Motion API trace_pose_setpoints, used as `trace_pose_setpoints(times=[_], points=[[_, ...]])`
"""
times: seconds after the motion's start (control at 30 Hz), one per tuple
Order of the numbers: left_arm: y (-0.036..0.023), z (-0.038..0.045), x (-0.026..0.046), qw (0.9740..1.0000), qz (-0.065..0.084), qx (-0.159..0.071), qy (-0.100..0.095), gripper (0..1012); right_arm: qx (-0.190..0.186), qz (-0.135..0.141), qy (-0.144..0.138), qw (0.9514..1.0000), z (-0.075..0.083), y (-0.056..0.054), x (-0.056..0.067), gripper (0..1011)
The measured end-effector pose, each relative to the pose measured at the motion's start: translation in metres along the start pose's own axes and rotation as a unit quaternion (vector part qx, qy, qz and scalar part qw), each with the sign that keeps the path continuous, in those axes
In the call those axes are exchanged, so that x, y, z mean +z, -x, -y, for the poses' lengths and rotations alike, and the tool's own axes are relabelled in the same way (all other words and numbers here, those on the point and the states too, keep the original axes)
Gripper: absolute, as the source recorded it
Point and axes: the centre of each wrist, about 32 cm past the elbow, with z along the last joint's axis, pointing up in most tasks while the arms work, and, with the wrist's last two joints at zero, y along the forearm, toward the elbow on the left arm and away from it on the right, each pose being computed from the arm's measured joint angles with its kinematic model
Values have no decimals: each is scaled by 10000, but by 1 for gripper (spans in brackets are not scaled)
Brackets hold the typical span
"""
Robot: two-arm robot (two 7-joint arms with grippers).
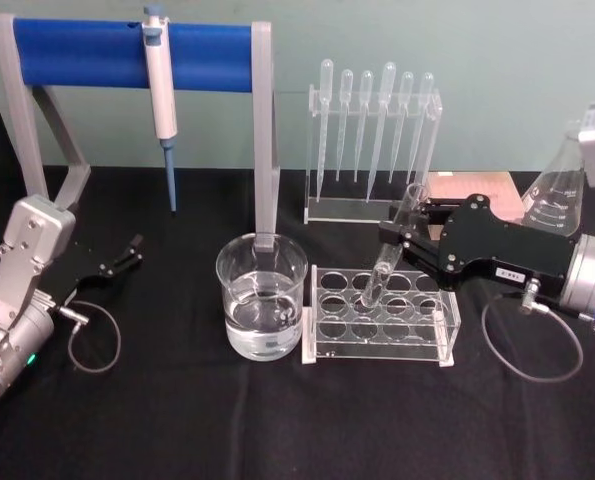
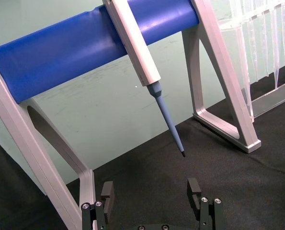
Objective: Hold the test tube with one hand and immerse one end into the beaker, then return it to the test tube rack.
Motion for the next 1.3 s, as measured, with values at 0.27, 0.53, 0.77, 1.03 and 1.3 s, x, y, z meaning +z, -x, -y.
trace_pose_setpoints(times=[0.27,0.53,0.77,1.03,1.3], points=[[0,0,0,10000,0,0,0,1000,16,0,273,9996,-23,-80,61,238],[0,0,0,10000,0,0,0,1000,-21,28,382,9993,-24,-148,141,238],[0,0,0,10000,0,0,0,1000,-27,4,371,9993,-36,-162,172,238],[0,0,0,10000,0,0,0,1000,-18,-19,360,9993,-36,-160,169,237],[0,0,0,10000,0,0,0,1000,-22,-15,360,9993,-36,-161,169,238]])
